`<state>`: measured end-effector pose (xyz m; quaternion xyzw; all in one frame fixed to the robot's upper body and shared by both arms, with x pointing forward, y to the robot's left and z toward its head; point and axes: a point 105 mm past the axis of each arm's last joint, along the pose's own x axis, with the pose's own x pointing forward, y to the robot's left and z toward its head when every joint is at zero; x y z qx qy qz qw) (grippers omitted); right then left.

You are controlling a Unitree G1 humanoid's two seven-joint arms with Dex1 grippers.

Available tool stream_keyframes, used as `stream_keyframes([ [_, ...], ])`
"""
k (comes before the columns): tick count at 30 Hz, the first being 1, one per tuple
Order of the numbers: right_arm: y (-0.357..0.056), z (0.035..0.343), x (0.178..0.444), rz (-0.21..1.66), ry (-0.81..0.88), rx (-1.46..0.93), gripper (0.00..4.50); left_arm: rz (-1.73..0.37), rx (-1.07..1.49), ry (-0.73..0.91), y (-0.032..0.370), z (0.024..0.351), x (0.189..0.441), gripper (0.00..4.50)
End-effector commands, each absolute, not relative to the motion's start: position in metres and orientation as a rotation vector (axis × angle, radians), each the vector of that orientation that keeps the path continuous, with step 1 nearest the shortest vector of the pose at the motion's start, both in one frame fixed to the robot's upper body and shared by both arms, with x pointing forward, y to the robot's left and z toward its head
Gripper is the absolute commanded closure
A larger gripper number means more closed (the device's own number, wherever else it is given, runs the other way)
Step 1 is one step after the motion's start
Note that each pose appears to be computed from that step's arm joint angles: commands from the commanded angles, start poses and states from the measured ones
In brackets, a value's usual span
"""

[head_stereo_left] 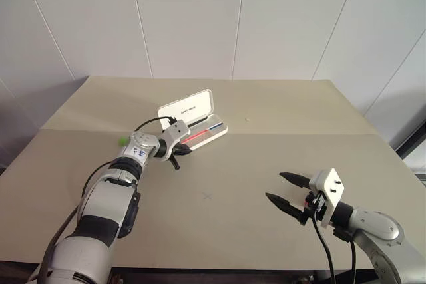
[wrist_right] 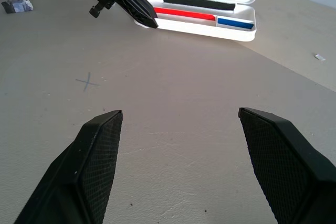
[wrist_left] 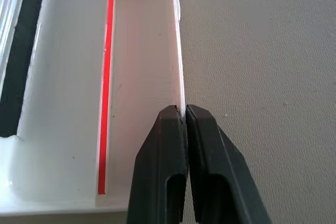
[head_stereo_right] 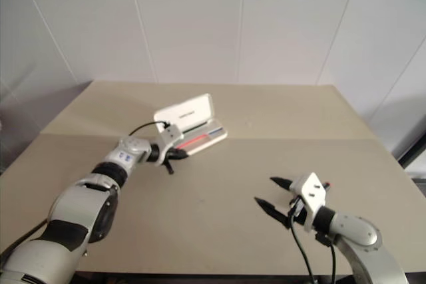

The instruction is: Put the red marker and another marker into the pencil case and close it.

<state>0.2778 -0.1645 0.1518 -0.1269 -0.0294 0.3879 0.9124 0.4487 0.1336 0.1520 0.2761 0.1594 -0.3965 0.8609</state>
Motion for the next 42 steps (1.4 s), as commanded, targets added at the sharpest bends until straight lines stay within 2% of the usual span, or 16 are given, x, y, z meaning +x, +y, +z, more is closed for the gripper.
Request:
stream_keyframes([
  [1,-0.164,0.159,0.278,0.812,-0.092,-0.271,0.00,-0.901,0.619,0.249,0.126,0.178,0.448,4.46],
  [7,-0.165,0.160,0.279,0.817,-0.089,-0.273,0.00,-1.106,0.619,0.185,0.116,0.190,0.430,4.46],
  [14,-0.170,0.160,0.279,0.817,-0.083,-0.278,0.00,-1.315,0.659,0.159,0.122,0.187,0.399,4.46],
  [20,-0.176,0.160,0.276,0.806,-0.071,-0.285,0.00,-1.472,0.697,0.205,0.134,0.165,0.345,4.46],
  [25,-0.182,0.159,0.273,0.797,-0.053,-0.294,0.00,-1.492,0.692,0.281,0.133,0.149,0.309,4.46],
  [29,-0.185,0.160,0.273,0.793,-0.053,-0.297,0.00,-1.474,0.687,0.302,0.130,0.146,0.300,4.46],
  [42,-0.184,0.160,0.274,0.788,-0.052,-0.297,0.00,-1.415,0.722,0.280,0.125,0.135,0.300,4.46],
])
